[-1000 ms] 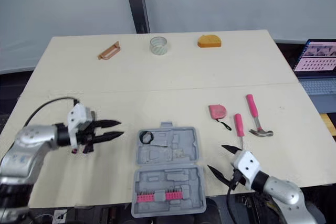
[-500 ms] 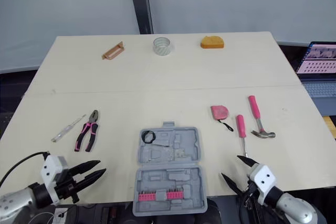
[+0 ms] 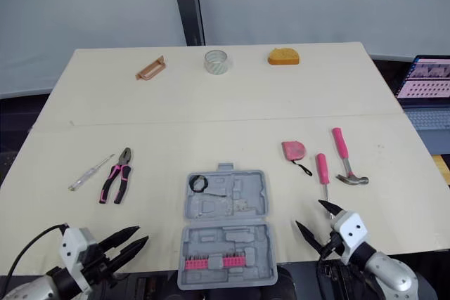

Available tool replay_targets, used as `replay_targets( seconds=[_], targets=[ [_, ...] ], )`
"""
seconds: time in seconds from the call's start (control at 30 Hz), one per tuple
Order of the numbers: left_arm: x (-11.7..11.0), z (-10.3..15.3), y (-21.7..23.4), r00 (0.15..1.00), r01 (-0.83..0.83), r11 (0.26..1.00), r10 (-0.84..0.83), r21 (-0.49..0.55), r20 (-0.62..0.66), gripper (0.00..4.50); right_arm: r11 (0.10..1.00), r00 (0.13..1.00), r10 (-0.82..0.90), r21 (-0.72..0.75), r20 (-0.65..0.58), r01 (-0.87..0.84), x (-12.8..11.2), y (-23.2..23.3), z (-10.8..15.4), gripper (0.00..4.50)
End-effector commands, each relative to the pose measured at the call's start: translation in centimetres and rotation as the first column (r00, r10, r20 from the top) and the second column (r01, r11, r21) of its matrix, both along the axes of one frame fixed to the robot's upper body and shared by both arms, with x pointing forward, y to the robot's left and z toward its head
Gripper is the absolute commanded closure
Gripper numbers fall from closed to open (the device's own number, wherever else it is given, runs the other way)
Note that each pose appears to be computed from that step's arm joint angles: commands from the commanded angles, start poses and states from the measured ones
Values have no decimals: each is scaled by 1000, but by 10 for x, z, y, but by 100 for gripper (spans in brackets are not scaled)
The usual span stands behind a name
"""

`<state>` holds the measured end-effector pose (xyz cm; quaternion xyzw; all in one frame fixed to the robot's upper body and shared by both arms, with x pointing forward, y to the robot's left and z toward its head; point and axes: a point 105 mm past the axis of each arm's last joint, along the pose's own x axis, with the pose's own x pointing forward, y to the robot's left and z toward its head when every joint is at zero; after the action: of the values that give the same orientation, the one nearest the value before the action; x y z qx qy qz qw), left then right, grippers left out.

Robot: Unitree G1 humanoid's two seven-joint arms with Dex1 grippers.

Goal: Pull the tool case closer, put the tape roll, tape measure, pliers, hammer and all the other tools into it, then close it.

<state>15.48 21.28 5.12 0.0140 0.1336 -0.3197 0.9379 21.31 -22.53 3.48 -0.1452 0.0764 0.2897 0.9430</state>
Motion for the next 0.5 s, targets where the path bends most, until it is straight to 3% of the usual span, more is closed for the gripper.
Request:
replay_targets(
  seconds=[0.03,0.27,0.37,0.43,0.5],
  targets=[
    [-2,2,-2,1000,-3,1000,3,-4,9,261,1000,1000,9,-5,15,-9,0,5,10,0],
    [-1,3,-2,1000,3,1000,-3,3,12,261,1000,999,32,-2,10,-32,1,13,25,0],
    [0,4,-2,1000,13,1000,-13,11,15,182,999,999,45,8,0,-45,1,18,32,0],
    [-1,4,-4,999,31,999,-31,9,16,69,999,999,47,10,-4,-47,2,19,36,0],
    [-1,8,-7,996,79,997,-80,12,29,6,999,999,36,17,-5,-36,5,21,42,0]
  ],
)
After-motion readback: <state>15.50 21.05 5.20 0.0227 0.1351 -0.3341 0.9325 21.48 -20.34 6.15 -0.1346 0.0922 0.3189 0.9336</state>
